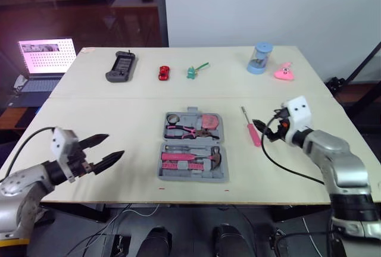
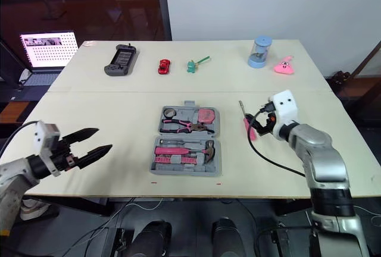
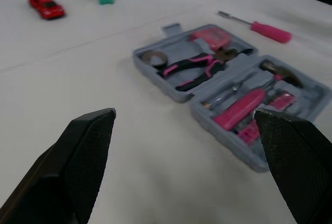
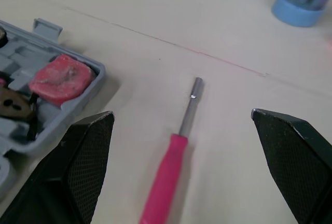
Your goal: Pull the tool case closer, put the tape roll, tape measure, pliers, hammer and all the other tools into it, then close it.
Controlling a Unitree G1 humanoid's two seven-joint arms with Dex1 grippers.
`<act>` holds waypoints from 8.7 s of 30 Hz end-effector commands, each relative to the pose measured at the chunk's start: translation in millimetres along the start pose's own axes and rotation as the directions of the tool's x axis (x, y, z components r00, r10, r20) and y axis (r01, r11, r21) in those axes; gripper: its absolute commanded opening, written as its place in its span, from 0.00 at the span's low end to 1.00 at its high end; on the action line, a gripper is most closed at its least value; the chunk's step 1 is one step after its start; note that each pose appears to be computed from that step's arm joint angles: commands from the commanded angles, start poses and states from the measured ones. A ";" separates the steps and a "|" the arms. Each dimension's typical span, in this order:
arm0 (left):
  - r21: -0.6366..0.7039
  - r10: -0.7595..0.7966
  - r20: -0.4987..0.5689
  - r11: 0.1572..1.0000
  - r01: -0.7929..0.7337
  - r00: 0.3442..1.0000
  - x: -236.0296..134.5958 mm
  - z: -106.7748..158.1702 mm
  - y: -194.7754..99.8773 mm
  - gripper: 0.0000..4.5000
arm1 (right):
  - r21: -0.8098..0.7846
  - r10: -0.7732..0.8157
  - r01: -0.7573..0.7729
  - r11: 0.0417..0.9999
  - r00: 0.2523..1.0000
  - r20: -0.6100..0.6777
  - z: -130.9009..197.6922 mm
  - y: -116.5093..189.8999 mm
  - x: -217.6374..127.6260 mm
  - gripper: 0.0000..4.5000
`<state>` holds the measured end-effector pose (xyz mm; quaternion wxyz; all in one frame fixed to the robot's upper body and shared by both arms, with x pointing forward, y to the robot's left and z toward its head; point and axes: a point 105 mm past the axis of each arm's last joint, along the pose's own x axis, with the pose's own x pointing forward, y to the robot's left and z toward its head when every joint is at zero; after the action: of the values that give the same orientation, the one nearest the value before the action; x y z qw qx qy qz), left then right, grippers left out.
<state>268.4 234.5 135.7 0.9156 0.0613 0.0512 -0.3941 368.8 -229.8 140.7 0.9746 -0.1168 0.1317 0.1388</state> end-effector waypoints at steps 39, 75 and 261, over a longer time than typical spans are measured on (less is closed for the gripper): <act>0.136 -0.108 -0.037 0.984 0.112 0.993 43.6 15.2 -25.1 1.00 | 0.287 0.023 0.090 0.954 0.929 -0.370 -38.5 23.4 19.6 0.09; 0.137 -0.171 -0.065 0.974 0.179 0.983 52.9 6.4 -31.3 1.00 | 0.269 0.029 0.079 0.960 0.927 -0.374 -48.1 75.2 -19.3 0.98; 0.143 -0.134 -0.182 0.977 0.161 0.974 1.5 -18.3 -28.4 1.00 | -0.349 0.585 -0.890 0.292 0.455 -0.672 19.5 229.1 -9.5 0.09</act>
<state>247.4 214.3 103.7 0.8666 0.1426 0.1245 -0.4618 292.6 -18.7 110.7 0.6125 -0.3961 0.3300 0.5992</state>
